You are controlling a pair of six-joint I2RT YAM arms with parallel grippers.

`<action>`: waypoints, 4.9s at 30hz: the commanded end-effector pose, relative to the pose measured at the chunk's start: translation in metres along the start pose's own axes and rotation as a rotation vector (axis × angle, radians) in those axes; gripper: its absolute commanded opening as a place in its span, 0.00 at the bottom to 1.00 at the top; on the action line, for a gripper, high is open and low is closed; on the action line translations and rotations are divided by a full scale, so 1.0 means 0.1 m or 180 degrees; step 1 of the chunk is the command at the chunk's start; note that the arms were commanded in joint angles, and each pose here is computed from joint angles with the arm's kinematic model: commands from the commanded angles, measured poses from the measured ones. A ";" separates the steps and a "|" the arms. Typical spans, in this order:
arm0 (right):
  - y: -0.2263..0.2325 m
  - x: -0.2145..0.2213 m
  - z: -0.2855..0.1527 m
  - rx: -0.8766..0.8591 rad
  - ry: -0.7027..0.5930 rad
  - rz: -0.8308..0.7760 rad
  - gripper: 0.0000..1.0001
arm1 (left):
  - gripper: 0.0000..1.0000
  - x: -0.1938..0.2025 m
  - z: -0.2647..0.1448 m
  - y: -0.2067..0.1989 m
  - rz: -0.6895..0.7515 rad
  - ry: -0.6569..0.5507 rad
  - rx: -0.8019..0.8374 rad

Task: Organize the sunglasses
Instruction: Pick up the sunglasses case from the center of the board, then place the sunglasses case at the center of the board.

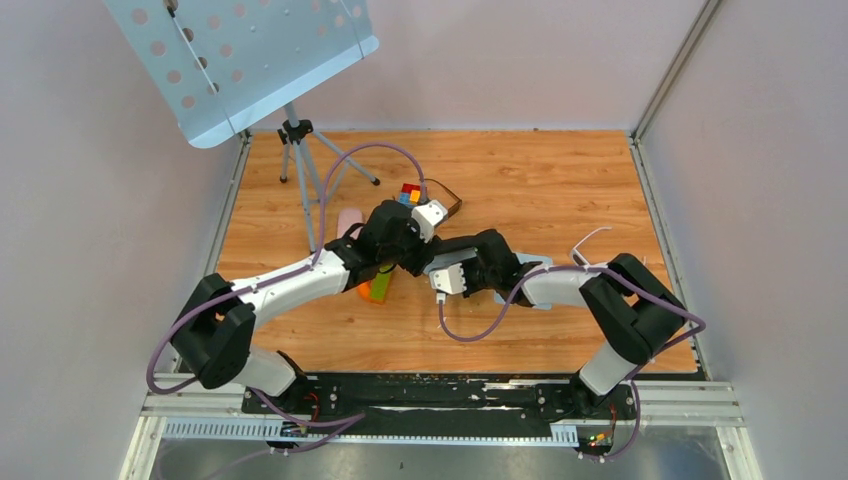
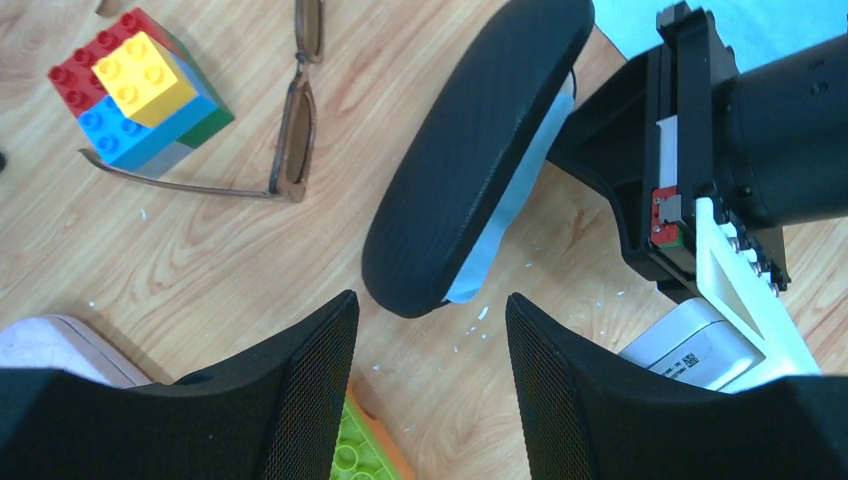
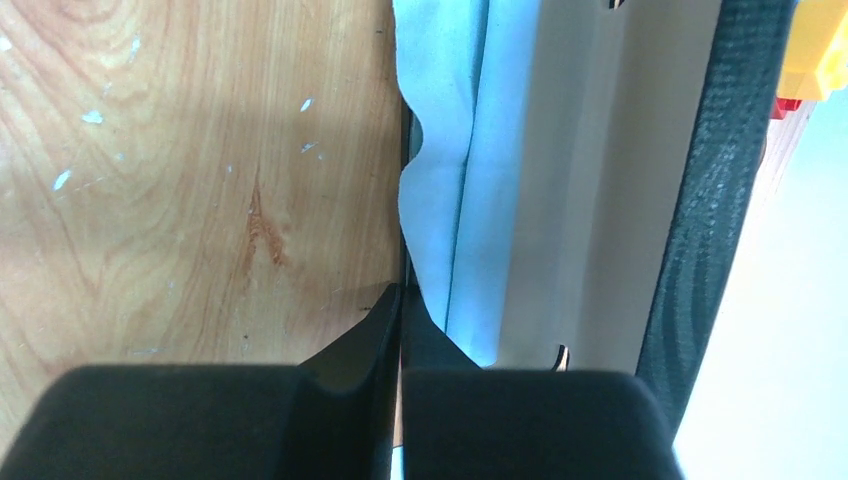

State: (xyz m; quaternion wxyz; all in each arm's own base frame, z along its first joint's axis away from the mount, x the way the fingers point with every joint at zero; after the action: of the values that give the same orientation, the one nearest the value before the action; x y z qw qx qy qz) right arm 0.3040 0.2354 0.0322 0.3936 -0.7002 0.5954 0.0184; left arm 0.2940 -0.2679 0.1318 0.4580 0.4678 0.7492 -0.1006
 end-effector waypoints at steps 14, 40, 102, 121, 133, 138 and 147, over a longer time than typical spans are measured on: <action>0.00 -0.16 -0.12 -0.0218 -0.0068 0.0161 0.00 | 0.58 -0.06 0.02 -0.17 0.0295 -0.0126 0.0433; 0.20 -0.20 -0.31 -0.0608 -0.0040 0.0319 0.07 | 0.12 -0.05 0.36 -0.17 0.0462 -0.0018 0.0629; -0.73 -0.10 -1.59 -0.0318 -0.1191 0.3537 0.38 | 0.00 -0.57 -0.65 -0.46 0.3012 -0.0776 -0.2413; -0.72 -0.39 -1.78 -0.0653 -0.1553 0.3525 0.38 | 0.00 -0.65 -0.84 -0.34 0.1989 -0.1001 -0.1241; -0.80 -0.47 -1.83 -0.0729 -0.1569 0.3478 0.38 | 0.00 -0.99 -1.03 -0.61 0.3082 -0.0997 -0.1299; -0.75 -0.42 -1.81 -0.0686 -0.1500 0.3454 0.38 | 0.00 -0.92 -0.93 -0.68 0.3189 -0.0979 -0.1252; -0.97 -0.10 -1.60 -0.0395 -0.1096 0.3424 0.37 | 0.00 -0.56 -0.79 -0.63 0.2797 -0.0759 -0.1323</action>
State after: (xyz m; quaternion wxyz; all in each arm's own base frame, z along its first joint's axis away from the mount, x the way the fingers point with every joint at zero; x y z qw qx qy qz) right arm 0.2884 0.1601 0.2077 0.3795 -0.3108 0.7732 0.4020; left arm 0.1987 -0.3016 0.2140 0.6135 0.6608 0.3826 0.2015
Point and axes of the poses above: each gripper's point midway between its finger pads, its own z axis out along the fingers, its own y axis along the line the jaws close on, x = y × z, the point moved 1 cm from there along -z, back along the fingers, and after that the axes turned 15 degrees about z, right-handed, at the moved point
